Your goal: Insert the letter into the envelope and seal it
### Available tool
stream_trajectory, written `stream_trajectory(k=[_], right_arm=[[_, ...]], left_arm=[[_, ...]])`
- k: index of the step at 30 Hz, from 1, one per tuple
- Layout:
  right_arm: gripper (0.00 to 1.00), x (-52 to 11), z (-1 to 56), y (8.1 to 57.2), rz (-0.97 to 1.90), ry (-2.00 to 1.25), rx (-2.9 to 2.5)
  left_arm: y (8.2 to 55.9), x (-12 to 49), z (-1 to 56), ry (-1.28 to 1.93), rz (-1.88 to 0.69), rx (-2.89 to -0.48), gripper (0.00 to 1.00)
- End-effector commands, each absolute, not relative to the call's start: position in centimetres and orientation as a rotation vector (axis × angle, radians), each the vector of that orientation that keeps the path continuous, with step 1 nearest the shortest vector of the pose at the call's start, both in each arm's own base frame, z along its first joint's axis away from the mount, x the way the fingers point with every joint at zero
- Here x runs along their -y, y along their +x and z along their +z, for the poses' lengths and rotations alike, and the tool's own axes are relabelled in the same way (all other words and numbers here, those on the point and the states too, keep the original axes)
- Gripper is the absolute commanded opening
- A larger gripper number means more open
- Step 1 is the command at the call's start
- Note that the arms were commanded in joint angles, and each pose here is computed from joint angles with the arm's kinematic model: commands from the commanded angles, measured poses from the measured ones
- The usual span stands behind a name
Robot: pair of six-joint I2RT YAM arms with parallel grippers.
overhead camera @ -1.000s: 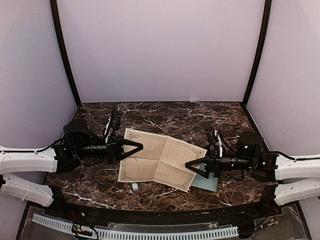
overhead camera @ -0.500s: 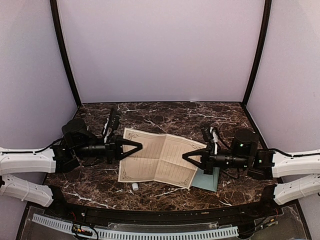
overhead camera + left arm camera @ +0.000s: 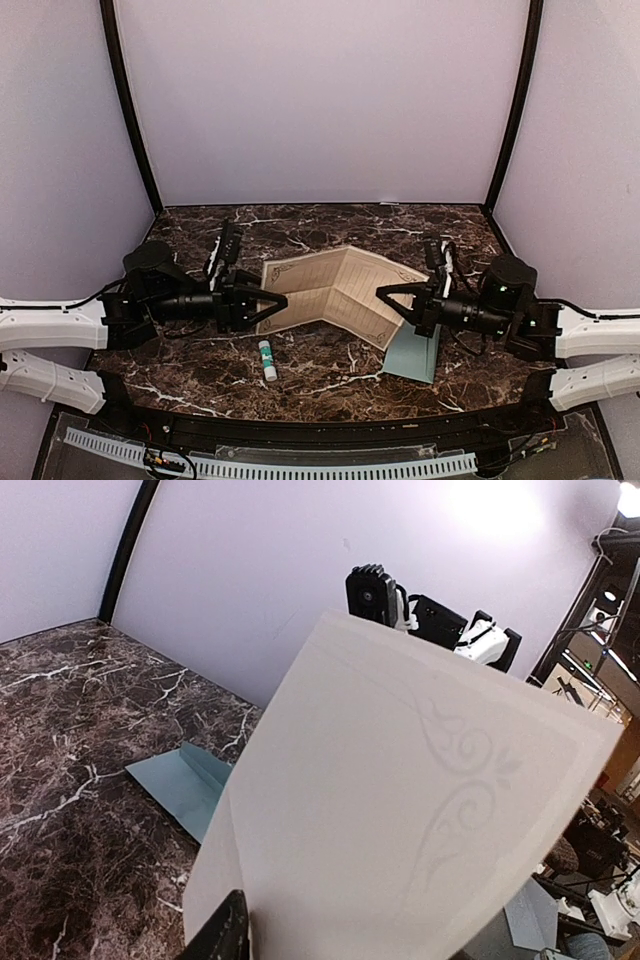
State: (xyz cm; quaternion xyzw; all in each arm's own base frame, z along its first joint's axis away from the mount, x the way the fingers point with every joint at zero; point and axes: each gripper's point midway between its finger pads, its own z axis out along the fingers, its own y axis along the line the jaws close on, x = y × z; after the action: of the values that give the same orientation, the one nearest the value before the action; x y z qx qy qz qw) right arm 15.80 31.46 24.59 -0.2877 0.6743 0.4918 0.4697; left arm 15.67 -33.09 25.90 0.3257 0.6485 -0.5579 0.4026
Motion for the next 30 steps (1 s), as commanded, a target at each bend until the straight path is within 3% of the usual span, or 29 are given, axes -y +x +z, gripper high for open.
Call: stream_trajectory(k=[1, 18, 20, 23, 25, 28, 30], right_arm=[[0.0, -30.7, 27.0, 16.2, 1.189, -0.651, -1.544], [0.0, -32.1, 28.1, 17.3, 1.228, -0.59, -1.471], [0.0, -32.4, 27.8, 17.3, 1.234, -0.601, -1.474], [0.0, -32.8, 27.4, 17.3, 1.243, -0.613, -1.479], [0.0, -33.0, 27.3, 17.3, 1.248, -0.618, -1.478], [0.0, -33.3, 27.1, 16.9, 1.268, -0.638, -1.466], [0.0, -33.3, 27.1, 16.5, 1.288, -0.651, -1.447]], left_arm=[[14.6, 32.9, 27.8, 0.82, -1.43, -1.571, 0.47], [11.7, 38.1, 25.8, 0.951, -1.432, -1.622, 0.48], [11.8, 38.4, 25.5, 0.947, -1.412, -1.633, 0.52], [11.8, 38.8, 25.2, 0.948, -1.405, -1.641, 0.87], [11.9, 39.1, 24.9, 0.955, -1.397, -1.649, 0.97], [12.6, 38.8, 24.5, 0.918, -1.359, -1.663, 0.99], [13.0, 38.6, 24.7, 0.882, -1.344, -1.656, 0.94]])
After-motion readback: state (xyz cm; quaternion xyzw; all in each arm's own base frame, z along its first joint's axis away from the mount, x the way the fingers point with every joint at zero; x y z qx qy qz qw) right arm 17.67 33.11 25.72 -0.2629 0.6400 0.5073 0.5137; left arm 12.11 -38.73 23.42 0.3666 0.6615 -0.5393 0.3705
